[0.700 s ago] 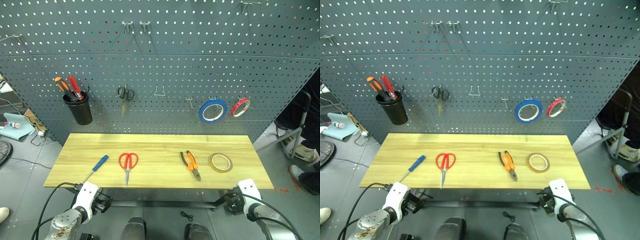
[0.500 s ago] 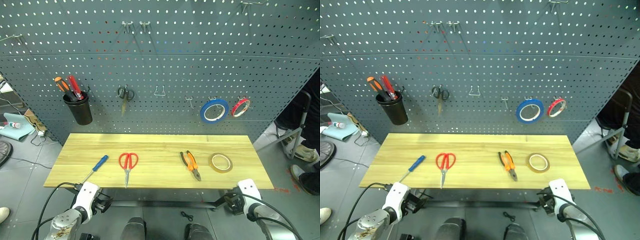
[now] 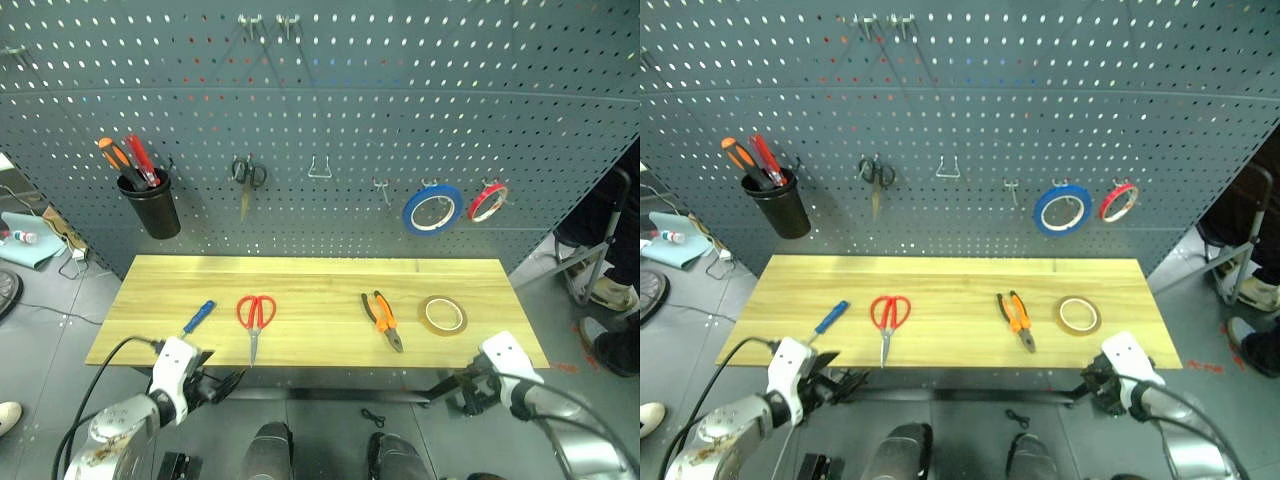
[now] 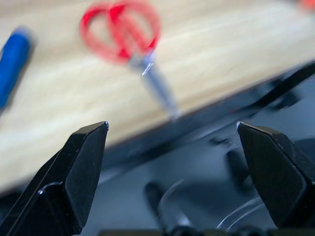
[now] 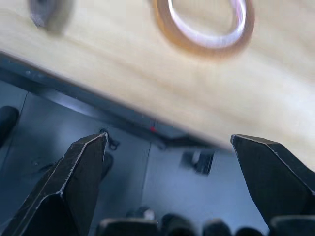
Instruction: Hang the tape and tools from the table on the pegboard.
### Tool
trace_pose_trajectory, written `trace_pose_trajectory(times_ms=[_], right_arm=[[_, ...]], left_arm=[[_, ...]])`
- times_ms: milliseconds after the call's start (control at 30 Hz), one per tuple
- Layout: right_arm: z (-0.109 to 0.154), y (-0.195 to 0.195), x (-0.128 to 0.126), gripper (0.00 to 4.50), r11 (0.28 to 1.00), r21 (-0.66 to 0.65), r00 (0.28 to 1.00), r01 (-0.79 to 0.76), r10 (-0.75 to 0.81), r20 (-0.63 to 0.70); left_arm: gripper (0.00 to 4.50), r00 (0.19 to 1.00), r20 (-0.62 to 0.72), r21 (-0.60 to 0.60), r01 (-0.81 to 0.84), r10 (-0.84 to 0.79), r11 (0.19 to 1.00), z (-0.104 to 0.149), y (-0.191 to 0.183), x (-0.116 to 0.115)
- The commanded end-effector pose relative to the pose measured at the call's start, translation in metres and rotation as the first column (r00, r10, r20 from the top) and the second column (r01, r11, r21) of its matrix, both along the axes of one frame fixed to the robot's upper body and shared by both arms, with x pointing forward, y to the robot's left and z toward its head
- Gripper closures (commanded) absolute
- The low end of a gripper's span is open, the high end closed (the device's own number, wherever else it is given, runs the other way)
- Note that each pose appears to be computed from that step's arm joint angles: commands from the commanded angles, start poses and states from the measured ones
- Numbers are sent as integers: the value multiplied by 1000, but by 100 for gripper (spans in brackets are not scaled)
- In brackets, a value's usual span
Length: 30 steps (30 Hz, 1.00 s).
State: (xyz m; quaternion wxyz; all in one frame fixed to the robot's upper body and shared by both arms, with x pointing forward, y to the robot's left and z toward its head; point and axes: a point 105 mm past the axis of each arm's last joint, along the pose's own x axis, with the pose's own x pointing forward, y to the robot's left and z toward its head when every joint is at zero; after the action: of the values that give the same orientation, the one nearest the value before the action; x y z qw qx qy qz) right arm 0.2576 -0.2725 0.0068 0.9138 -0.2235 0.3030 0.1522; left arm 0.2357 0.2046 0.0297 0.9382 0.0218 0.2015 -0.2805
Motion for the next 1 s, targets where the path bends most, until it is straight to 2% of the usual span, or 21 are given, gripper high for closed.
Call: trace_pose_trajectory(times_ms=[33, 200, 433, 767, 933, 1000], right_arm=[[28, 12, 18, 0, 990, -17, 990, -141, 141, 24], [50, 22, 50, 0, 967, -10, 967, -256, 256, -7], [56, 23, 91, 0, 950, -37, 950, -309, 306, -64], [38, 13, 115, 0, 954, -82, 950, -288, 273, -153], [31, 13, 120, 0, 965, -50, 953, -258, 245, -178], [30, 14, 122, 55, 965, -50, 953, -256, 243, -180]], left_arm=[[5, 964, 121, -93, 250, -238, 964, 51, -54, 6], [5, 840, 219, -127, 528, -496, 839, 91, -104, 15], [5, 676, 267, -159, 734, -687, 661, 108, -141, 12], [5, 656, 284, -172, 753, -700, 636, 111, -151, 13], [5, 660, 297, -182, 749, -690, 638, 115, -151, 10], [0, 663, 302, -176, 745, -685, 643, 115, -151, 11]])
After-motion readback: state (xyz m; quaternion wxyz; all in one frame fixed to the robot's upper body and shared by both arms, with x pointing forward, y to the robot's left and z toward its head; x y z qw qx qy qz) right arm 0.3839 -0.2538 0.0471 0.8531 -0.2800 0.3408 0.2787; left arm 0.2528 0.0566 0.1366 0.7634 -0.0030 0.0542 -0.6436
